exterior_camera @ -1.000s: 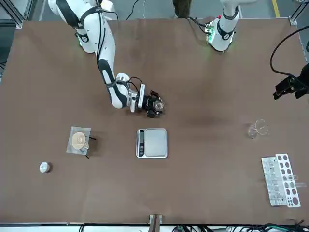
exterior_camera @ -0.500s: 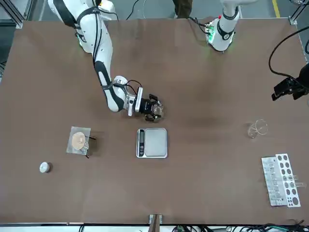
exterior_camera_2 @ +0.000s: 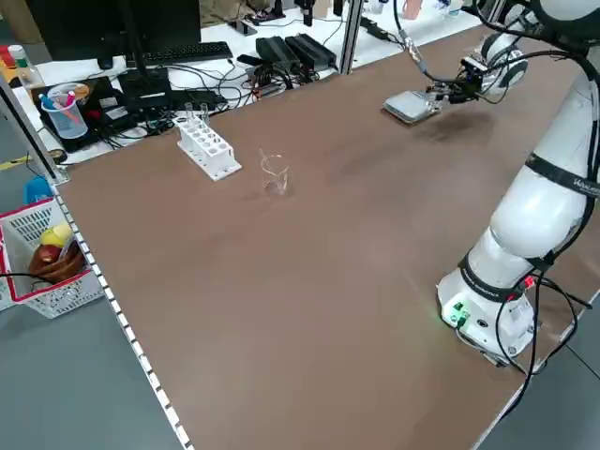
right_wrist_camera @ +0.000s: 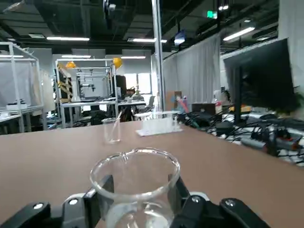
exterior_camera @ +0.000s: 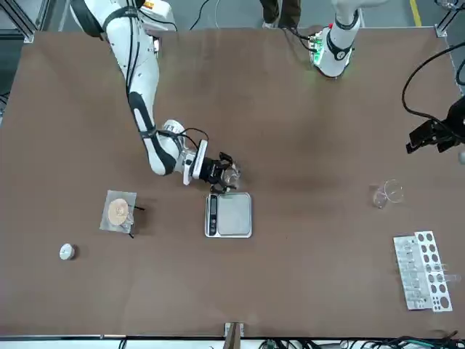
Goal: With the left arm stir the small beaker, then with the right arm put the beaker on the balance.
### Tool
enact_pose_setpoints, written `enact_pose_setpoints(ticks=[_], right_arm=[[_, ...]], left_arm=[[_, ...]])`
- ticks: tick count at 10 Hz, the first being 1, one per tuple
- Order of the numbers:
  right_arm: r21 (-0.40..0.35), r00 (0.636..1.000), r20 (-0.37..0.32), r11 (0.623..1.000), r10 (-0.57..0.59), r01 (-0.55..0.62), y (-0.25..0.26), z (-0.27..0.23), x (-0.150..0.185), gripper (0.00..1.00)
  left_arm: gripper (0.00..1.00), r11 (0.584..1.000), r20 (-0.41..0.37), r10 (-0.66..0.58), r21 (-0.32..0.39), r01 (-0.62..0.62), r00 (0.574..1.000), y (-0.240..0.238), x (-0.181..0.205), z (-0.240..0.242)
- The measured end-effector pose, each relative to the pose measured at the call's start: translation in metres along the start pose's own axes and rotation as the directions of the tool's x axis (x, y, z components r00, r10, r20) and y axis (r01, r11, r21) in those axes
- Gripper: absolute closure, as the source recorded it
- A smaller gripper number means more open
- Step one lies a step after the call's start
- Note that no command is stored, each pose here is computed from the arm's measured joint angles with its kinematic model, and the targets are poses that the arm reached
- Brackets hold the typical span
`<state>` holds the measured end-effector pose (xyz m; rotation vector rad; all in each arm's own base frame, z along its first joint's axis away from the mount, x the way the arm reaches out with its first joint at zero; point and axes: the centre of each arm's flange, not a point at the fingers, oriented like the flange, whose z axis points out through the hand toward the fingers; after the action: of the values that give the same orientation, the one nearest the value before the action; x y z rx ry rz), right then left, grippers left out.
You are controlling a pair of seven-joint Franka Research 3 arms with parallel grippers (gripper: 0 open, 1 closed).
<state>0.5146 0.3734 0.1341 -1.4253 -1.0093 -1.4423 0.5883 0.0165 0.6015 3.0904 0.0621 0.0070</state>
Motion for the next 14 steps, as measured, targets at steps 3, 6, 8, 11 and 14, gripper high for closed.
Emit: enact_pose_setpoints(ticks=[3,6,8,11,14], right_arm=[[-0.043,1.000,0.003,0.999,-0.031,0.031,0.033,-0.002,0.012,0.43],[-0.068,0.998,0.055,0.997,-0.036,0.040,0.052,-0.004,-0.014,0.43],[-0.069,0.997,0.067,0.997,-0.030,0.035,0.052,0.001,-0.027,0.43],[-0.082,0.996,0.079,0.996,-0.035,0.041,0.053,0.014,-0.028,0.43],[-0.086,0.995,0.092,0.995,-0.033,0.041,0.055,0.011,-0.036,0.43]], left_arm=[[0.01,1.000,0.001,-0.008,0.000,0.008,1.000,-0.005,0.001,0.002],[0.01,1.000,0.000,-0.009,0.001,0.009,1.000,-0.006,0.002,0.001],[0.01,1.000,-0.007,-0.010,0.003,0.010,1.000,-0.007,0.002,-0.002],[0.01,1.000,-0.011,-0.008,0.003,0.008,1.000,-0.007,0.002,-0.004],[0.01,1.000,-0.033,0.007,0.002,-0.007,0.999,0.001,0.002,-0.015]])
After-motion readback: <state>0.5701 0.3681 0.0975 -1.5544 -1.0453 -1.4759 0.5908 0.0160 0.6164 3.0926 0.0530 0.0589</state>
